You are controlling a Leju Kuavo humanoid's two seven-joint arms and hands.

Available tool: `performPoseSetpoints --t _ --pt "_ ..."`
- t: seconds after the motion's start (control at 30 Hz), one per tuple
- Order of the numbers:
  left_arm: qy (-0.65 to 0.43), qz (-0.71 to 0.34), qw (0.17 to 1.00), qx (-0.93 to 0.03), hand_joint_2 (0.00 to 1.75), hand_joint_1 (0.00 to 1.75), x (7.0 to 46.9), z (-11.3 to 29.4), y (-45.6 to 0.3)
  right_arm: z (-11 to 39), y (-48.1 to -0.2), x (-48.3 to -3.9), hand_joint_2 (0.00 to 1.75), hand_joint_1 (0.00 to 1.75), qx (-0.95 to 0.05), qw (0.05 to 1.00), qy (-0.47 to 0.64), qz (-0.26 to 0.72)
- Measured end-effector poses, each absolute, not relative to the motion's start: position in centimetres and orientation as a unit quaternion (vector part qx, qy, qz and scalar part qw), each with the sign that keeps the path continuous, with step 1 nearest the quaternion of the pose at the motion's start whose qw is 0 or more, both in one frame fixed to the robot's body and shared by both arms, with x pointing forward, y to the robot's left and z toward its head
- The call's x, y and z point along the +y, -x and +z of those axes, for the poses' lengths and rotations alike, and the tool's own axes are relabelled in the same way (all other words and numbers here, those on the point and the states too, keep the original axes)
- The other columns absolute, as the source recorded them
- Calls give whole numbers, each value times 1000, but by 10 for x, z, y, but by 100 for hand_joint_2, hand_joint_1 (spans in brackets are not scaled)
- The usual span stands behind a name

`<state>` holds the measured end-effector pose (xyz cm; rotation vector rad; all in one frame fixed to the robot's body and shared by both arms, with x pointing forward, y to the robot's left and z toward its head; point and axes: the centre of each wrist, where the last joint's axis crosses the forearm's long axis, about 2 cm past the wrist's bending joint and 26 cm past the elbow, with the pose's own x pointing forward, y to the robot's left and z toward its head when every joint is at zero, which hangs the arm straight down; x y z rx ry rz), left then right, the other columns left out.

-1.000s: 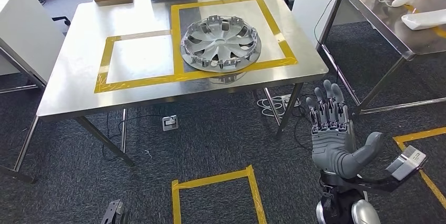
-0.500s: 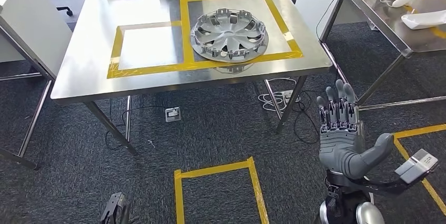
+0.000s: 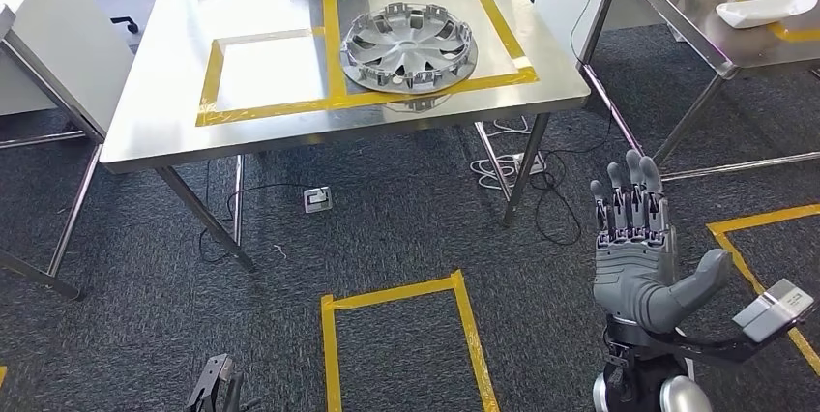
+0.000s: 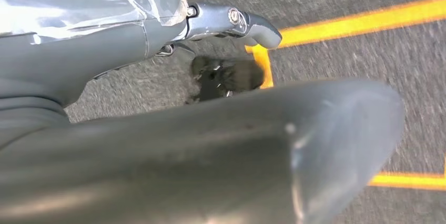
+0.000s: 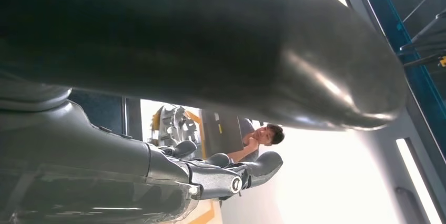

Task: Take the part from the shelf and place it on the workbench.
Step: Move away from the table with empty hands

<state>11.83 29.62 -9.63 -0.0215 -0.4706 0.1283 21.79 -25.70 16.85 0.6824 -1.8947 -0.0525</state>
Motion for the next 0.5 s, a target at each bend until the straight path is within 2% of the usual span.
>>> performPoseSetpoints --t 0.5 --pt "14 60 971 -232 0 0 297 -95 -122 166 -214 -262 0 0 -799 532 -279 -33"
